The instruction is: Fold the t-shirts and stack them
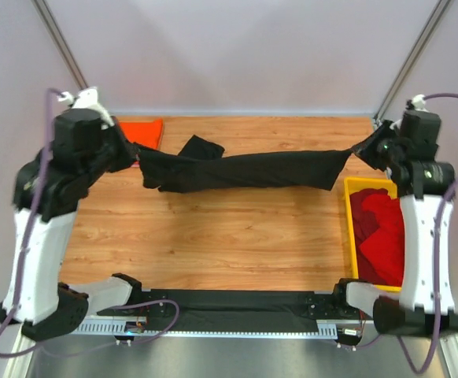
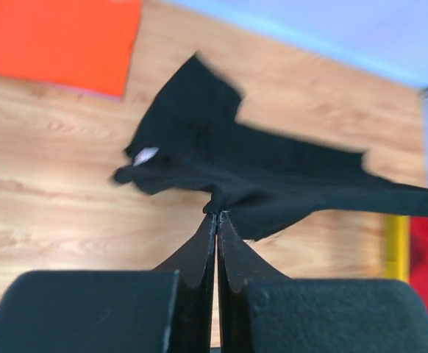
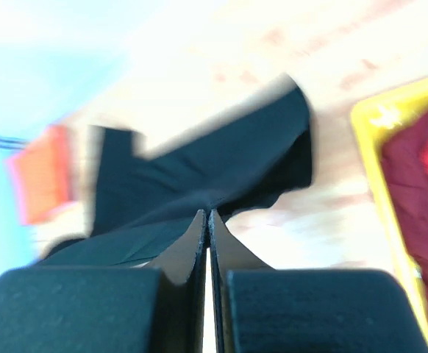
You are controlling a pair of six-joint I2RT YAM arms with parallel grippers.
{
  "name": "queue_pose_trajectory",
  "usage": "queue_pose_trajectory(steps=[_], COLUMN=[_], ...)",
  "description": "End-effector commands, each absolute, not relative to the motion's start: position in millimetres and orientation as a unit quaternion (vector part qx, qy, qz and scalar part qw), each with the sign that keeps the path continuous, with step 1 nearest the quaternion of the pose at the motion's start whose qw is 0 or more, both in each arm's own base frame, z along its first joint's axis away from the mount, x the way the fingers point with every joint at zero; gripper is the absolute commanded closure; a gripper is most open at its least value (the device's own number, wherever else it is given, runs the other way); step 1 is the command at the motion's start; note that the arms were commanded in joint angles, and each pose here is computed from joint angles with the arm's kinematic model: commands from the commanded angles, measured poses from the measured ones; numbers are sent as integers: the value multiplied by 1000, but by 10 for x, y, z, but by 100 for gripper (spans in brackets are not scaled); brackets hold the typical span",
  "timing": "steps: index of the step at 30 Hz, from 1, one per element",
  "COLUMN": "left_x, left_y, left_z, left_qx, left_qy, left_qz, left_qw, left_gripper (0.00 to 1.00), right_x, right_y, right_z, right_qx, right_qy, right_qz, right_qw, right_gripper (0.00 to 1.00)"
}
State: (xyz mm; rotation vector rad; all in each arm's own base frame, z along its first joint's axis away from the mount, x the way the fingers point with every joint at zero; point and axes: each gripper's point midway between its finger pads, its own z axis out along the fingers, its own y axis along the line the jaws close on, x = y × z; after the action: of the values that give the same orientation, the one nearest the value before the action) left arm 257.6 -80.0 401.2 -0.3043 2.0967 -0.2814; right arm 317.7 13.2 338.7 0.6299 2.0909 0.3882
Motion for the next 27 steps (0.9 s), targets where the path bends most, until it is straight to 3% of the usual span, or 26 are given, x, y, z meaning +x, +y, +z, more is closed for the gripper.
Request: queue_pose_trajectory(steps=[1,5,10,14,18,24,25,27], left_x=[2010,1715,1793,2280,3175,4046,4104,4140], left_y=[-727,-724,-723,-713,-696,-827,-821,-815], left_z=[4258,4486,4464,4536,4690,5327,5388,5612], left_qx=[-111,-96,-88,-102,-130,-130,-128,-122], left_qy=[855,838,844,832,807,735,726,696], left_qz=[-159,-199,-185,-142,-65,-114,-116,-125], left_qw=[481,499,496,526,573,656,666,697], left_gripper=[100,100,100,100,100,100,100,100], right_x=[2666,2152,2147,2624,3352,4235,4472,4461], right_y=[397,595,592,547,497,364,339,339], right_z=[3943,4301,4374,4384,4682,5165,5035,5369], right_qx=[236,207,206,213,208,191,195,178], right_qy=[804,768,758,758,727,696,708,687], right_qz=[233,288,292,293,310,302,296,297], right_qw=[494,534,546,543,576,623,611,638], right_gripper=[100,100,100,100,100,100,100,100])
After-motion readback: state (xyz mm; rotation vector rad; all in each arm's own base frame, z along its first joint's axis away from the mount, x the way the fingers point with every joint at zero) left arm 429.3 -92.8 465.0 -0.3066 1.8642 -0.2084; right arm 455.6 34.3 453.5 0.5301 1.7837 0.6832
